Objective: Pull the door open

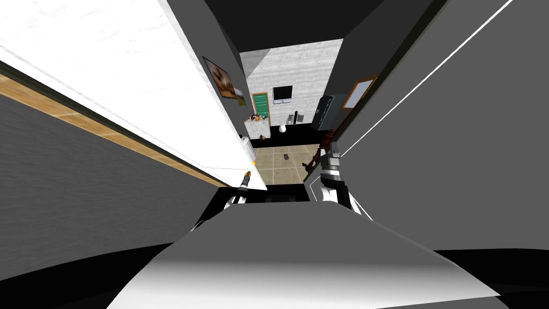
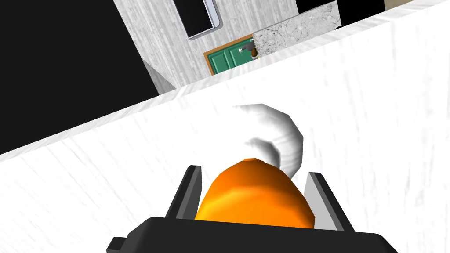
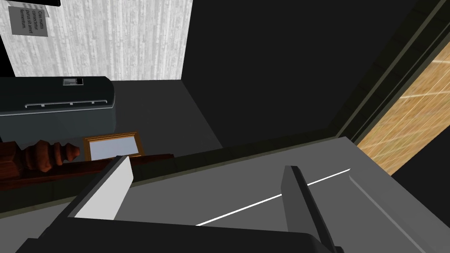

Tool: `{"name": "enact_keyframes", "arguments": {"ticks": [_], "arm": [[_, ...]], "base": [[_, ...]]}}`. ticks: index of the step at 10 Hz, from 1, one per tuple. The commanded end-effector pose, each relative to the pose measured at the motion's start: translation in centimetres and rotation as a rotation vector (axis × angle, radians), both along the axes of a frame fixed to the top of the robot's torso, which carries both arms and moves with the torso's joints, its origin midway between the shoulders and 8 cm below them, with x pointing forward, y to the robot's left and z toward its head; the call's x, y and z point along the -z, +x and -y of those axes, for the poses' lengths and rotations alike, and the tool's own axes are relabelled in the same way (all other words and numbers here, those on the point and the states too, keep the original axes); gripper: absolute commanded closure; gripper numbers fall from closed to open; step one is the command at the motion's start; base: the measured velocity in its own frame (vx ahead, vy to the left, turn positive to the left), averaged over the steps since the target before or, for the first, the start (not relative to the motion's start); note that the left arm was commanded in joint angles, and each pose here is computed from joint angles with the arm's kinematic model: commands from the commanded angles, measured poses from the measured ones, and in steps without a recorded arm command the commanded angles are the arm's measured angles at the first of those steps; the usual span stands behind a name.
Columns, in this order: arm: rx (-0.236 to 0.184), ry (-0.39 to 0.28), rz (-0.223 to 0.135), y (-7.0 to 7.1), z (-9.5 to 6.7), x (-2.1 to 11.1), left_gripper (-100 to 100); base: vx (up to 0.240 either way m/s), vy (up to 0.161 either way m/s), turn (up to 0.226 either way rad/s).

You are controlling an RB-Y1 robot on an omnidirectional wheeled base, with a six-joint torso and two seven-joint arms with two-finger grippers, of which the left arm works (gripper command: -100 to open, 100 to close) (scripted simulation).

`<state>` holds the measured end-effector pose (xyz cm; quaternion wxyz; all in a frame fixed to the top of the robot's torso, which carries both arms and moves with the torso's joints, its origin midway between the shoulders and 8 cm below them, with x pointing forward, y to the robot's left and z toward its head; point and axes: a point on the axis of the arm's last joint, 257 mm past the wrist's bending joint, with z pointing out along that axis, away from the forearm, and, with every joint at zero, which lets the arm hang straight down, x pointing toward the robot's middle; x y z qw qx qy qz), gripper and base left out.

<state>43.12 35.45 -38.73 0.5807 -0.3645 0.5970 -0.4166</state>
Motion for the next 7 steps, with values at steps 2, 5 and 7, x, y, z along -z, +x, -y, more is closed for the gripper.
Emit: {"name": "enact_keyframes", "arguments": {"ticks": [2,5,7], "arm": [[0.025,-0.089,-0.001,0.28,1.37,0.07,100],[0.030,-0.144,-0.006,0.41,1.60,0.06,100],[0.035,-0.191,-0.010,0.54,1.82,0.05,100]], "base": [[-0.038,0.013,-0.014],[-0.028,0.005,-0.001],[-0.018,0.005,-0.001]]}}
